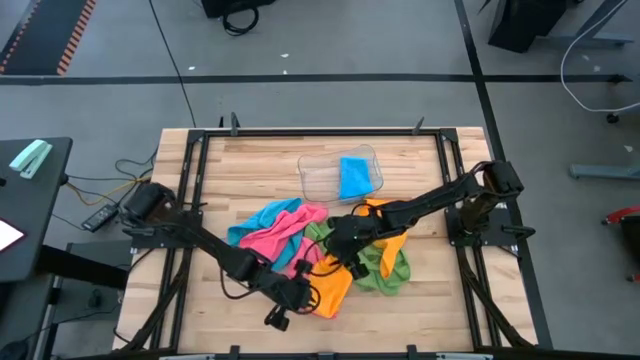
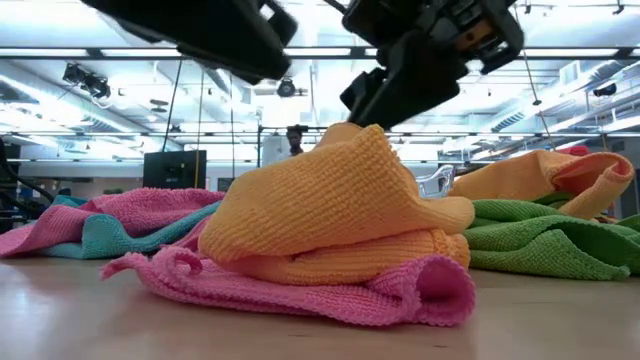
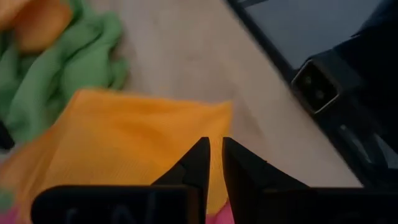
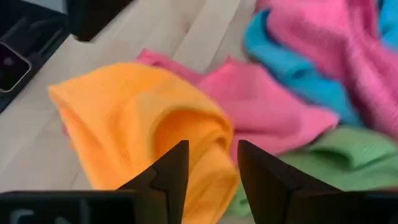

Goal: Fold microfiber towels
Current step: Fold the left yellow microfiber cloth

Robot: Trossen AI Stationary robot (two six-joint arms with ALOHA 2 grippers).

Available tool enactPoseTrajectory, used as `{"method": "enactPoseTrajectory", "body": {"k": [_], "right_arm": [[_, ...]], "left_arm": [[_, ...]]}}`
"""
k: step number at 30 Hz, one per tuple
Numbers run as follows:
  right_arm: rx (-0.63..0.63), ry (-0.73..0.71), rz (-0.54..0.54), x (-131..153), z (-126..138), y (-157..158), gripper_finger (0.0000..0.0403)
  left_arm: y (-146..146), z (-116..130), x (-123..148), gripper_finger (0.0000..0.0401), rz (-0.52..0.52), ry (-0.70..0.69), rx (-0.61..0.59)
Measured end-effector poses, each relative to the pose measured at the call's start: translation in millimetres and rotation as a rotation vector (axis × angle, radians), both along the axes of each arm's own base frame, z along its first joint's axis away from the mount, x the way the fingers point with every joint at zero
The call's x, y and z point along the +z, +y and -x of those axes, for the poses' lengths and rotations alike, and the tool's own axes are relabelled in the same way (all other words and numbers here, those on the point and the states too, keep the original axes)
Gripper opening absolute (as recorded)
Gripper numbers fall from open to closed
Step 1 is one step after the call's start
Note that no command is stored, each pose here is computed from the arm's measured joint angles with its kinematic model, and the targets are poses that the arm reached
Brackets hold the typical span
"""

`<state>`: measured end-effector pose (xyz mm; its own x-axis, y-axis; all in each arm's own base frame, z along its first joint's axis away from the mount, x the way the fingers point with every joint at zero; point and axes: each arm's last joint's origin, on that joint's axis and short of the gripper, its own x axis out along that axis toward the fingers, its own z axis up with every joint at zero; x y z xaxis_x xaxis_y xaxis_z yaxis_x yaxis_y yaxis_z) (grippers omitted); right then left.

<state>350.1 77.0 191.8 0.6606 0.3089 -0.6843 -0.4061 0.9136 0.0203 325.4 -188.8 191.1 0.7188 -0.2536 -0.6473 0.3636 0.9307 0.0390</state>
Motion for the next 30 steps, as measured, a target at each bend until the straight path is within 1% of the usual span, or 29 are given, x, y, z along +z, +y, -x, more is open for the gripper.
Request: {"method": "enactPoseTrajectory", "body": {"k": [2,4,6,11,19,25,30], "right_arm": [[0.026,-0.02,0.018,-5,-5,2,0.0139],[0.036,0.022,0.031,-17,-4,3,0.0136],[0.041,0.03,0.034,-24,-7,6,0.0133],[0.084,0.072,0.014,-33,-6,12,0.0128],[0.148,0.105,-0.013,-27,4,30,0.0117],[0.203,0.191,-0.008,-30,17,46,0.011],[0.224,0.274,0.012,-34,27,52,0.0106]], "left_arm": [[2,2,-3,0.0045,-0.009,0.041,0.043],[6,1,-13,0.0043,-0.024,0.091,0.084],[9,0,-25,0.0044,-0.059,0.131,0.115],[13,-8,-38,0.0041,-0.114,0.103,0.176],[9,-15,-33,0.0042,-0.13,0.008,0.124],[9,-15,-31,0.0039,-0.17,-0.011,0.082],[3,-17,-24,0.0032,-0.16,-0.077,-0.001]]}}
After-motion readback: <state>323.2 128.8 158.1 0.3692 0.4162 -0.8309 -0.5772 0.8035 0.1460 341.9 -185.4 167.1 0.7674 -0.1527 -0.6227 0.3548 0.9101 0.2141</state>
